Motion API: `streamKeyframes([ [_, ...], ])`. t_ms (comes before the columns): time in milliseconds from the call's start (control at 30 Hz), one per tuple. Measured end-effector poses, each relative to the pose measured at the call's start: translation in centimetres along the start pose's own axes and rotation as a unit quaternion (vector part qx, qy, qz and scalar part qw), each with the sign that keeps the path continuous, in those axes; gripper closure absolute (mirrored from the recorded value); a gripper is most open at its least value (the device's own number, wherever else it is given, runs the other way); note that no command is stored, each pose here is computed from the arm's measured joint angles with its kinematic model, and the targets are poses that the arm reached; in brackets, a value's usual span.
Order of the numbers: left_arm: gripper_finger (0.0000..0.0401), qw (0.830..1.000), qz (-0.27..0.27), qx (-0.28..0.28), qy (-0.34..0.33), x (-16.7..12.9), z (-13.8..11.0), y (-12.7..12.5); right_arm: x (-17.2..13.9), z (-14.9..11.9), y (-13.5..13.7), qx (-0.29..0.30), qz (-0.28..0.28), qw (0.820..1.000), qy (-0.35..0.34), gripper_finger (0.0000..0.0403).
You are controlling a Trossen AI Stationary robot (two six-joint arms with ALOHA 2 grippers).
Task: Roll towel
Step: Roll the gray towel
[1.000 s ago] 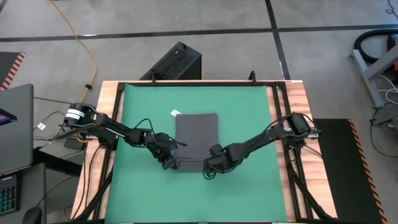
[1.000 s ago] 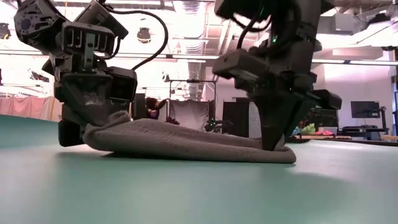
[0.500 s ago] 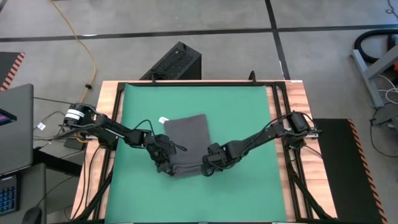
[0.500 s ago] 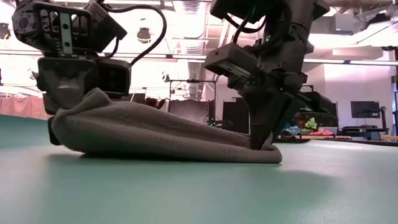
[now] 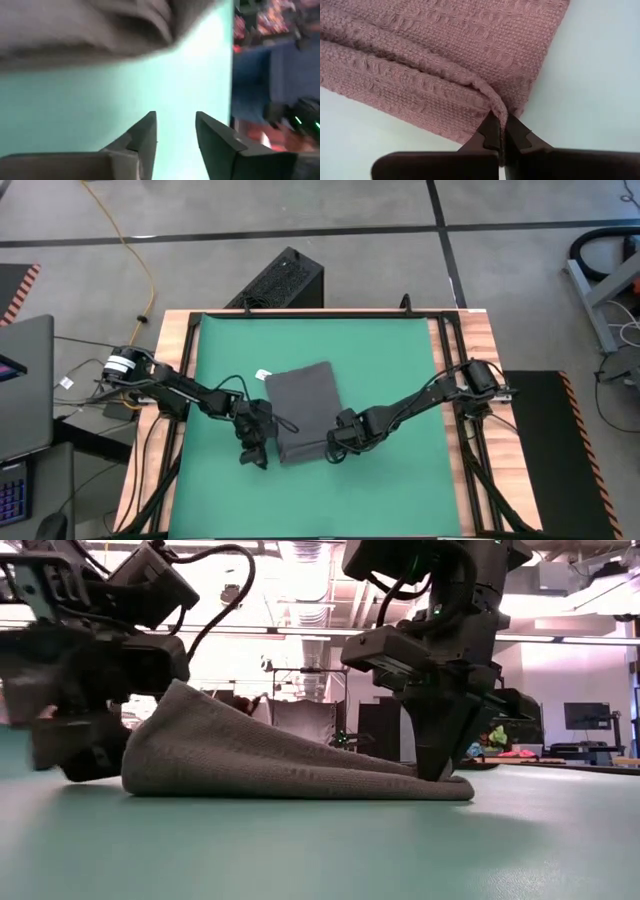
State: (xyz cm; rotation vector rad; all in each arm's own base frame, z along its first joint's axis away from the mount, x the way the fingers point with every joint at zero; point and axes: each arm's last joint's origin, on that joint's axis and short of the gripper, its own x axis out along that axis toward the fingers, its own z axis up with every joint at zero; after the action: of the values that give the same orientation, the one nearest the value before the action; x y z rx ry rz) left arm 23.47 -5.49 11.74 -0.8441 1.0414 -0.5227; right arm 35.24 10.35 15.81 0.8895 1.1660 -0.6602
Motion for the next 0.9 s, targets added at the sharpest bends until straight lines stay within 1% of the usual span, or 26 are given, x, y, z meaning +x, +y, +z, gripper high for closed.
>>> streamKeyframes([
  [67,0.027,1.0,-0.019,0.004,0.022,0.0,-0.3,-0.3,0.0,0.0,0.0,-0.001,0.001,1.0,0.0,0.0389],
  [100,0.027,1.0,-0.016,0.003,0.02,-0.1,-0.4,-0.7,0.0,0.0,0.0,-0.002,0.001,1.0,0.0,0.0389],
  [133,0.0274,1.0,-0.011,0.006,0.008,-0.2,-0.5,-1.2,0.0,0.0,0.0,-0.004,0.002,1.0,0.0,0.0389],
  [167,0.0281,1.0,-0.004,0.022,-0.015,-0.5,-0.4,-2.0,0.0,0.0,0.0,-0.006,0.002,1.0,-0.001,0.0389],
  [233,0.0305,0.993,0.021,0.077,-0.085,-1.2,-0.3,-3.9,0.0,0.0,0.1,-0.007,0.004,1.0,-0.001,0.0389],
  [267,0.032,0.984,0.035,0.119,-0.125,-1.7,-0.2,-5.1,0.0,0.1,0.1,-0.008,0.005,1.0,-0.001,0.0389],
  [300,0.0337,0.97,0.053,0.17,-0.168,-2.2,-0.2,-6.5,0.0,0.1,0.1,-0.008,0.005,1.0,-0.002,0.0389],
  [367,0.0375,0.931,0.097,0.256,-0.24,-2.9,-0.3,-8.6,0.0,0.1,0.1,-0.008,0.007,1.0,-0.002,0.0389],
  [400,0.0388,0.915,0.118,0.28,-0.264,-3.0,-0.4,-9.4,0.0,0.1,0.2,-0.008,0.009,1.0,-0.002,0.0389],
  [433,0.0393,0.905,0.136,0.294,-0.277,-3.0,-0.4,-9.7,0.0,0.1,0.2,-0.007,0.009,1.0,-0.003,0.0389],
  [467,0.0395,0.898,0.152,0.301,-0.283,-3.0,-0.4,-10.0,0.0,0.2,0.2,-0.006,0.01,1.0,-0.003,0.0388],
  [500,0.0397,0.894,0.162,0.307,-0.283,-2.9,-0.3,-10.2,0.0,0.2,0.2,-0.006,0.011,1.0,-0.003,0.0388],
  [567,0.04,0.892,0.174,0.317,-0.27,-2.2,0.1,-10.5,0.0,0.3,0.2,-0.006,0.012,1.0,-0.004,0.0388],
  [633,0.0401,0.893,0.189,0.338,-0.23,-1.1,0.3,-10.6,0.0,0.3,0.2,-0.006,0.013,1.0,-0.005,0.0388],
  [667,0.0401,0.889,0.199,0.355,-0.211,-0.5,0.6,-10.9,0.0,0.3,0.2,-0.006,0.013,1.0,-0.004,0.0388],
  [767,0.0401,0.869,0.223,0.411,-0.163,0.9,1.8,-12.3,0.0,0.3,0.3,-0.006,0.015,1.0,-0.005,0.0388],
  [833,0.0401,0.862,0.227,0.435,-0.124,1.9,2.6,-12.8,0.0,0.4,0.3,-0.006,0.017,1.0,-0.005,0.0388],
  [900,0.0401,0.859,0.229,0.45,-0.091,2.8,3.0,-12.5,0.0,0.4,0.3,-0.005,0.017,1.0,-0.005,0.0387],
])
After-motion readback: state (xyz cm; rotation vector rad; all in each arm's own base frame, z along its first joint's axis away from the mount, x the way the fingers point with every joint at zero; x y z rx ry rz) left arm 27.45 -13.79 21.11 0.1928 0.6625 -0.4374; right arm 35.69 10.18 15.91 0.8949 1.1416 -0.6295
